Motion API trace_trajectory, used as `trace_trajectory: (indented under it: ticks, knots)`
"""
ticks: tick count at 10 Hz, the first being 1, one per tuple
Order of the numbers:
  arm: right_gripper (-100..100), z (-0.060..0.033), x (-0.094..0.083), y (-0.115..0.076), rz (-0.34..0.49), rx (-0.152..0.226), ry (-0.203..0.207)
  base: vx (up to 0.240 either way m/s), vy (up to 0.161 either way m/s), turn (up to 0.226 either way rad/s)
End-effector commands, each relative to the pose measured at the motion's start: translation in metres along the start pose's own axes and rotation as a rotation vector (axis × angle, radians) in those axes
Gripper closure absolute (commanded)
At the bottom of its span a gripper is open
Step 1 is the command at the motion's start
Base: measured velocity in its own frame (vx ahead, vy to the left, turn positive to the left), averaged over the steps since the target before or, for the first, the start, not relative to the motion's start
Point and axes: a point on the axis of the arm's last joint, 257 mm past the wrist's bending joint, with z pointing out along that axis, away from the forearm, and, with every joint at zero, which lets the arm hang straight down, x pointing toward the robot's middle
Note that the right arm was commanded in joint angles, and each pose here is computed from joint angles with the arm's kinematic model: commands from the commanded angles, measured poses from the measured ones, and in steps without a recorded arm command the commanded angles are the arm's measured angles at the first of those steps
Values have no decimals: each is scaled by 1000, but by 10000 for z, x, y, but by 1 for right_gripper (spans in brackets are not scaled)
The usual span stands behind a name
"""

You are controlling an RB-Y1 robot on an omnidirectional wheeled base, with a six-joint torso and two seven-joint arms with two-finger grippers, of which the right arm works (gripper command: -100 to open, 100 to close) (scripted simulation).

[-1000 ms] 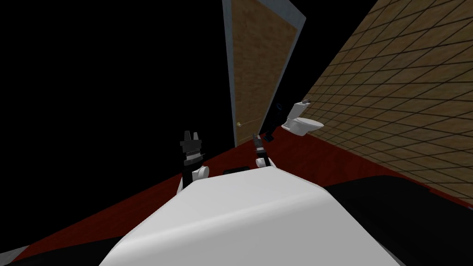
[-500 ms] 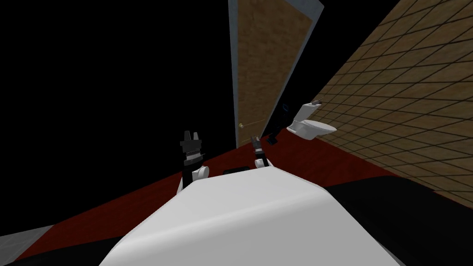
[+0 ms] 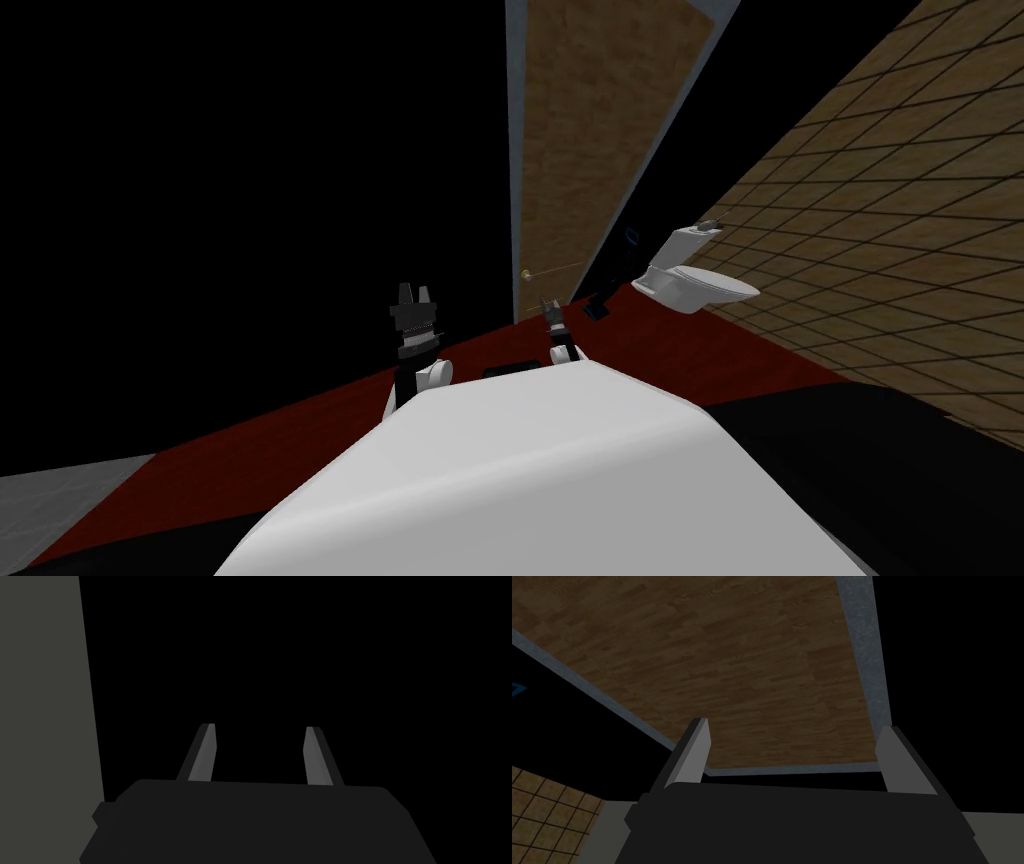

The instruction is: Pull the door open

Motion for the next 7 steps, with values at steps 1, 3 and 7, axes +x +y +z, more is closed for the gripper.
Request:
trace_trajectory:
  ticks: [1, 3, 7]
  knots:
    - [-100, -18, 100, -39, -34, 8, 18, 79, -69, 124]
    - [-100, -45, 218, -81, -73, 16, 41, 85, -54, 104]
    - [-100, -105, 437, -161, -149, 30, 86, 81, -55, 113]
